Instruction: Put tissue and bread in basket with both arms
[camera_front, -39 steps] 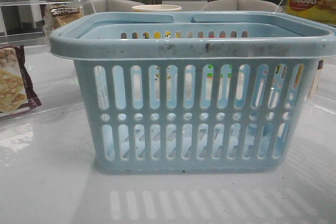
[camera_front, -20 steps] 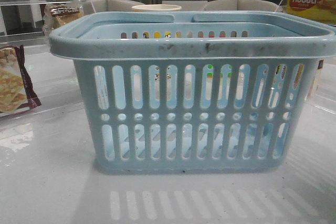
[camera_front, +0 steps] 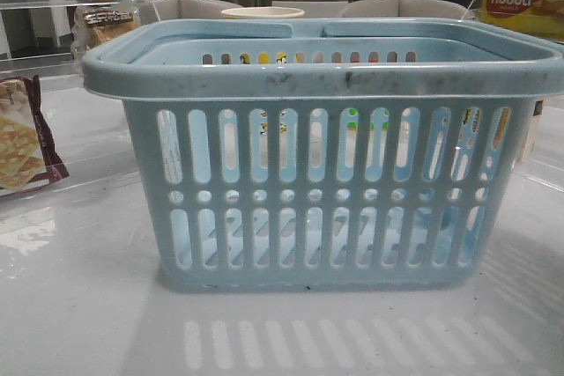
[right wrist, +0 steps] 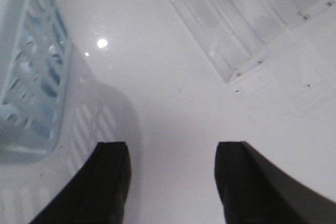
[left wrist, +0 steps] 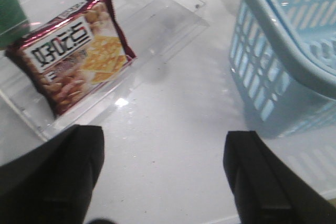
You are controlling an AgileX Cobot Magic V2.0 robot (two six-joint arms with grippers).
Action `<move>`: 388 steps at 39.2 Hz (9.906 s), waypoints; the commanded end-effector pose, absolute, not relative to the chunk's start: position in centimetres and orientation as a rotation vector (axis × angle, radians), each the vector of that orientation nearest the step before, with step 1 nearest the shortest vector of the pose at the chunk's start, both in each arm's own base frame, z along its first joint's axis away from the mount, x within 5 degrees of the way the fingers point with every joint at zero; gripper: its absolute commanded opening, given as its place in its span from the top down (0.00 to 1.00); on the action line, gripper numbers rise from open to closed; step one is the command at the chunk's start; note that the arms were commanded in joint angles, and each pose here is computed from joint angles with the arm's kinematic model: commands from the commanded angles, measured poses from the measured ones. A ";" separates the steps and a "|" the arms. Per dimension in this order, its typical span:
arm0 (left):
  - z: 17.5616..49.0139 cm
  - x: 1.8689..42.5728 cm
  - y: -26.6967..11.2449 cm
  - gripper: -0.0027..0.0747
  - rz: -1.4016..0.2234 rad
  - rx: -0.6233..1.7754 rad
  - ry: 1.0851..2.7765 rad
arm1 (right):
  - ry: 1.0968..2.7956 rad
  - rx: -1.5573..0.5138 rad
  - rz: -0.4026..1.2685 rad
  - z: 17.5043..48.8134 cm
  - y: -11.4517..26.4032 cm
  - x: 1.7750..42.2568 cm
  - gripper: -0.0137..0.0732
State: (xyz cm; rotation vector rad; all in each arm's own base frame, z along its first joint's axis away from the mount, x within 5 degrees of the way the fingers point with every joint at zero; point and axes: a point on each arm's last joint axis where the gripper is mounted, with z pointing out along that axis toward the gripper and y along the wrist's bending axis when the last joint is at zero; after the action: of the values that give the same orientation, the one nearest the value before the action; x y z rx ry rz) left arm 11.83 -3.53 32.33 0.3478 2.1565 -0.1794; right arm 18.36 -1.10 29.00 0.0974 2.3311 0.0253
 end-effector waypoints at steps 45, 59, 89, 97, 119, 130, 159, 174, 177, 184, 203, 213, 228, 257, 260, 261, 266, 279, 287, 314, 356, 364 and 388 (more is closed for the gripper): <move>33.8 11.5 -5.8 0.27 -0.297 0.519 2.018 | 2.103 0.170 -0.178 28.7 -9.3 39.7 0.36; 33.8 11.5 -5.8 0.27 -0.297 0.519 2.018 | 2.063 0.152 -0.174 31.2 -8.5 38.7 0.63; 33.8 11.5 -5.8 0.27 -0.297 0.519 2.018 | 1.923 -0.242 0.255 43.5 7.2 26.3 0.63; 33.8 11.5 -5.8 0.27 -0.297 0.519 2.018 | 1.977 -0.412 0.353 41.5 12.2 26.6 0.63; 33.8 11.5 -5.8 0.27 -0.297 0.519 2.018 | 2.067 -0.539 0.274 39.1 13.9 27.4 0.24; 33.8 11.5 -5.8 0.27 -0.297 0.519 2.018 | 1.966 -0.533 0.255 40.1 10.4 20.9 0.24; 35.0 12.1 -6.1 0.27 -0.321 0.467 1.881 | 1.977 -0.547 0.228 35.1 5.8 11.8 0.24; 35.6 18.9 -6.7 0.16 -0.207 0.395 1.983 | 1.981 -0.548 0.227 35.0 5.8 11.8 0.24; 35.6 21.3 -6.5 0.16 -0.175 0.357 2.014 | 1.981 -0.548 0.227 35.0 5.8 11.8 0.24; 35.6 27.5 -5.9 0.16 -0.121 0.277 2.063 | 1.981 -0.548 0.227 35.0 5.8 11.8 0.24; 34.2 42.3 -5.0 0.16 -0.054 0.192 2.053 | 1.981 -0.548 0.227 35.0 5.8 11.8 0.24; 32.2 46.9 -5.3 0.16 -0.046 0.180 1.990 | 1.981 -0.548 0.227 35.0 5.8 11.8 0.24; 32.9 47.2 -5.5 0.70 -0.049 0.182 1.973 | 1.982 -0.549 0.227 35.0 5.8 11.8 0.24; 44.3 28.0 -18.9 0.85 -0.269 0.866 2.022 | 1.982 -0.549 0.227 35.0 5.8 11.8 0.24; 42.1 27.1 -21.8 0.84 -0.308 0.967 2.028 | 1.980 -0.548 0.227 35.0 5.8 11.8 0.24; 41.3 27.1 -22.6 0.79 -0.314 0.985 2.031 | 1.980 -0.548 0.227 35.0 5.8 11.8 0.24; 39.1 27.9 -23.6 0.35 -0.318 1.009 2.081 | 1.981 -0.549 0.227 35.0 5.8 11.8 0.24; 42.6 18.6 -17.0 0.38 -0.490 0.917 1.978 | 1.981 -0.549 0.227 35.0 5.8 11.8 0.24; 39.1 10.1 -9.9 0.38 -0.485 0.893 1.910 | 1.980 -0.548 0.227 35.0 5.8 11.8 0.24; 34.9 4.4 -4.6 0.85 -0.443 0.849 1.765 | 2.126 -0.518 0.277 34.0 5.7 11.2 0.81; 23.5 5.0 -0.5 0.85 -0.034 0.101 1.382 | 2.127 -0.518 0.277 34.0 5.7 11.2 0.81; 22.4 5.2 -0.4 0.85 -0.065 0.058 1.415 | 2.129 -0.518 0.277 34.0 5.7 11.2 0.81; 21.6 5.4 -0.4 0.85 -0.071 0.051 1.423 | 2.129 -0.518 0.277 34.0 5.7 11.2 0.81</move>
State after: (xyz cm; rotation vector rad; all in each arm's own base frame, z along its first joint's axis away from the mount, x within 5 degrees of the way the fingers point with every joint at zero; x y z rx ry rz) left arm 5.60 -0.49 20.72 0.0696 1.5282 -0.0651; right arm 10.93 5.61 32.67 -0.5432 2.2165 0.2552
